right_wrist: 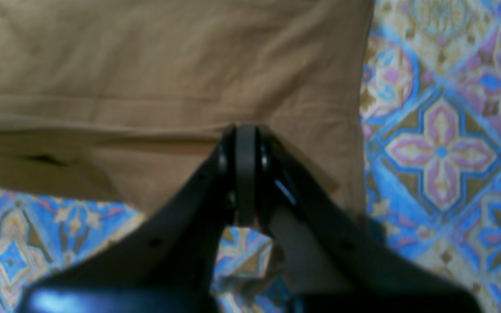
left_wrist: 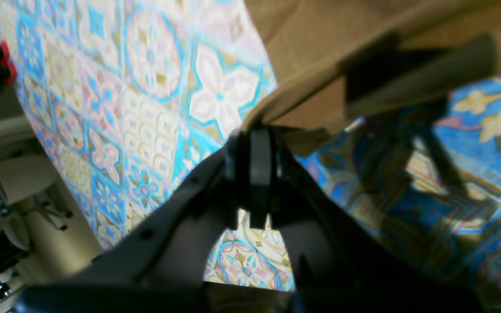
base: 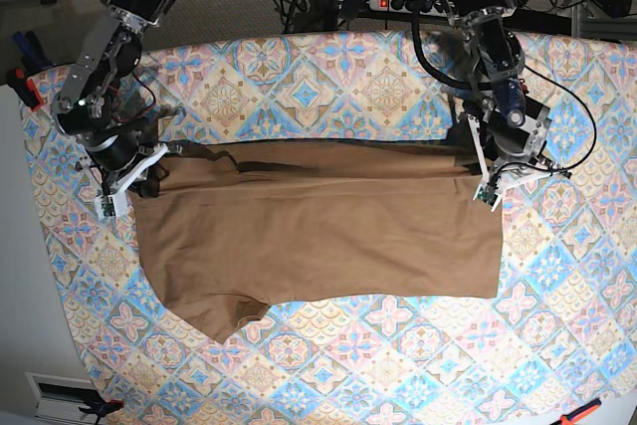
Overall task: Layout the t-shirt on the table in an organized manner, then fold the t-shirt properly
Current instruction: 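Lift the held hem with both grippers and fold it over the shirt, then lower the folded hem onto the shirt body with both grippers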
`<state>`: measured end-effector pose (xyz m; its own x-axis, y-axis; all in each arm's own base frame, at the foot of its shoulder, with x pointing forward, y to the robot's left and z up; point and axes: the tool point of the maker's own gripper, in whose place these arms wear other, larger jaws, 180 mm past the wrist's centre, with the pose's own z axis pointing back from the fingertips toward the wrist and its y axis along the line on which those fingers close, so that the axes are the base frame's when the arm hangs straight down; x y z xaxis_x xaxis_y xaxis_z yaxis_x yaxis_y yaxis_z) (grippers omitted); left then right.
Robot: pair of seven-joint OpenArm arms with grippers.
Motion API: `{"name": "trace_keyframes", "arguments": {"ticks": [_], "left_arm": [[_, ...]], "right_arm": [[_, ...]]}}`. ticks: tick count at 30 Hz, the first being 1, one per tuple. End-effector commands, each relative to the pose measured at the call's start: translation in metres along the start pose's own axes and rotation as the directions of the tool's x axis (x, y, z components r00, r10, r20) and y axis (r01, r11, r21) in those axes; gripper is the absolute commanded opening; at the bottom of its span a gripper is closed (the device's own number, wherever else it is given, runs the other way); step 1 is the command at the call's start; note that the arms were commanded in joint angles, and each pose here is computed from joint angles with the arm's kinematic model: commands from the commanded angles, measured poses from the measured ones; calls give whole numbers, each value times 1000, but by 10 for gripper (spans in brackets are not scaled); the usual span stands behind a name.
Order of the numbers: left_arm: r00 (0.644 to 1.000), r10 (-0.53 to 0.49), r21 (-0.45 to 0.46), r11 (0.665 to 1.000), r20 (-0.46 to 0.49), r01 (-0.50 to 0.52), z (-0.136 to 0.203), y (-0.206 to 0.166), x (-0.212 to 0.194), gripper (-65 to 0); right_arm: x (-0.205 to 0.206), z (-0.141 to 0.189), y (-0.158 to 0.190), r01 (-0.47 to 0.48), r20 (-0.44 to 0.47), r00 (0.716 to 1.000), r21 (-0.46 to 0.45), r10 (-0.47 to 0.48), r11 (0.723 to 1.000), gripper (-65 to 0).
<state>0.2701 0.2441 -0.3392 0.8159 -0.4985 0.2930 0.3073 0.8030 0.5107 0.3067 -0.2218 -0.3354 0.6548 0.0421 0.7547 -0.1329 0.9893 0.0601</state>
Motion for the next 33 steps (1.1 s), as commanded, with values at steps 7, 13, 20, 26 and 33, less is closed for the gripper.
{"name": "trace_keyframes", "arguments": {"ticks": [7, 13, 20, 26, 33], "left_arm": [[998, -68, 53, 996, -6, 68, 1, 6, 17, -650], [997, -73, 42, 996, -20, 74, -8, 6, 22, -650], [996, -87, 67, 994, -10, 87, -7, 16, 28, -650], [978, -205, 40, 978, -30, 206, -18, 2, 32, -650], [978, -209, 4, 978, -5, 209, -32, -4, 39, -650]], "right_arm": [[0, -8, -5, 26, 8, 1000, 8, -26, 1000, -650], [-10, -17, -6, 62, 3, 998, 23, -62, 998, -650], [-25, -25, -5, 94, -36, 995, 36, -93, 995, -650], [-36, -30, -5, 115, -64, 992, 42, -112, 992, -650], [-47, -41, 12, 106, -110, 989, 88, -96, 990, -650]]}}
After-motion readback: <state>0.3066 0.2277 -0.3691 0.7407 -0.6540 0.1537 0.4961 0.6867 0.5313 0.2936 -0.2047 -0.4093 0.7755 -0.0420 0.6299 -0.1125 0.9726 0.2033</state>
